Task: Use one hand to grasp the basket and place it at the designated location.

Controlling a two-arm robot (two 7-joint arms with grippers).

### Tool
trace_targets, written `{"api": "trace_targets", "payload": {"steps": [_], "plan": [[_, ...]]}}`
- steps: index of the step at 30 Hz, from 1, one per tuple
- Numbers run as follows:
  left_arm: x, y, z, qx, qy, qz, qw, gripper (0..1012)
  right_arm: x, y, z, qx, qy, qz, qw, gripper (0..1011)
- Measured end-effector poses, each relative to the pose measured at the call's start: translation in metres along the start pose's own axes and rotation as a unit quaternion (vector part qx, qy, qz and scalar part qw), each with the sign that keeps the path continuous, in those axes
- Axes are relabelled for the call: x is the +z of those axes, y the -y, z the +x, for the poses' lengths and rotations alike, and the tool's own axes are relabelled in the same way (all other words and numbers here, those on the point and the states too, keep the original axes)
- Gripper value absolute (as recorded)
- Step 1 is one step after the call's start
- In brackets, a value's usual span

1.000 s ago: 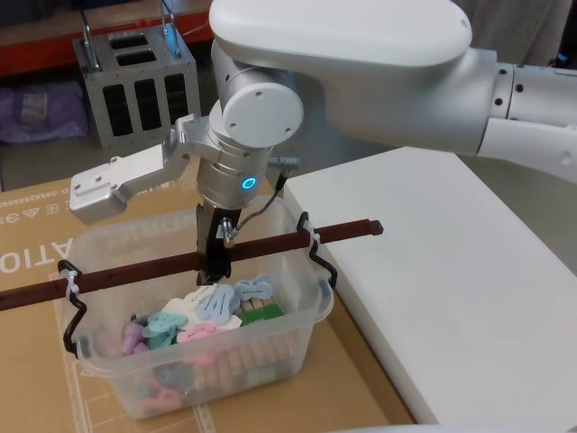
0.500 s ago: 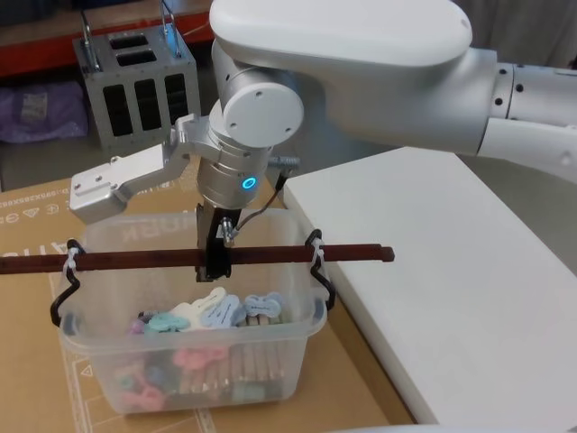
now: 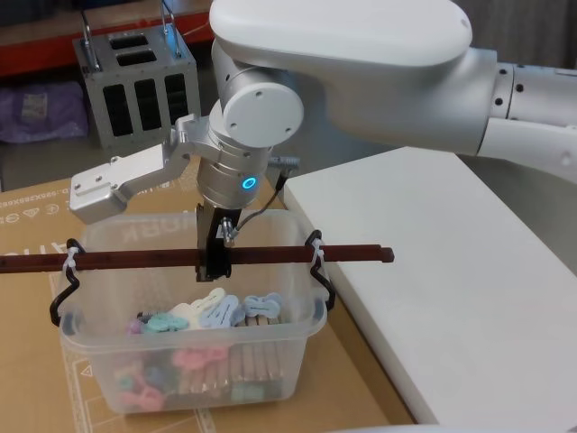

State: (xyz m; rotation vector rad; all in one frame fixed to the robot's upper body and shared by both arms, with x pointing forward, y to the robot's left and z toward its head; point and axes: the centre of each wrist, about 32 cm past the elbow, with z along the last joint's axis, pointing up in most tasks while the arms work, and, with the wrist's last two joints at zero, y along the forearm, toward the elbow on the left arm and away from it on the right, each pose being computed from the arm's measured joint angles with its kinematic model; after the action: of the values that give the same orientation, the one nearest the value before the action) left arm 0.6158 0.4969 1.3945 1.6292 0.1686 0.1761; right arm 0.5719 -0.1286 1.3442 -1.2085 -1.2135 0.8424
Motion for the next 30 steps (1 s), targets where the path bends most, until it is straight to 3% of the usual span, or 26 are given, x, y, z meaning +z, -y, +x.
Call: {"api": "trace_targets", "payload": {"steps": [15,30], "plan": [[0.0,0.0,0.0,0.0,0.0,0.0,1.0,0,-0.003,0.01,-0.002,-0.004,-0.02,-0.006,0.9998,86],[0.0,0.0,0.0,0.0,0.0,0.0,1.0,0,-0.019,0.039,-0.018,-0.016,-0.086,-0.033,0.9957,86]]}}
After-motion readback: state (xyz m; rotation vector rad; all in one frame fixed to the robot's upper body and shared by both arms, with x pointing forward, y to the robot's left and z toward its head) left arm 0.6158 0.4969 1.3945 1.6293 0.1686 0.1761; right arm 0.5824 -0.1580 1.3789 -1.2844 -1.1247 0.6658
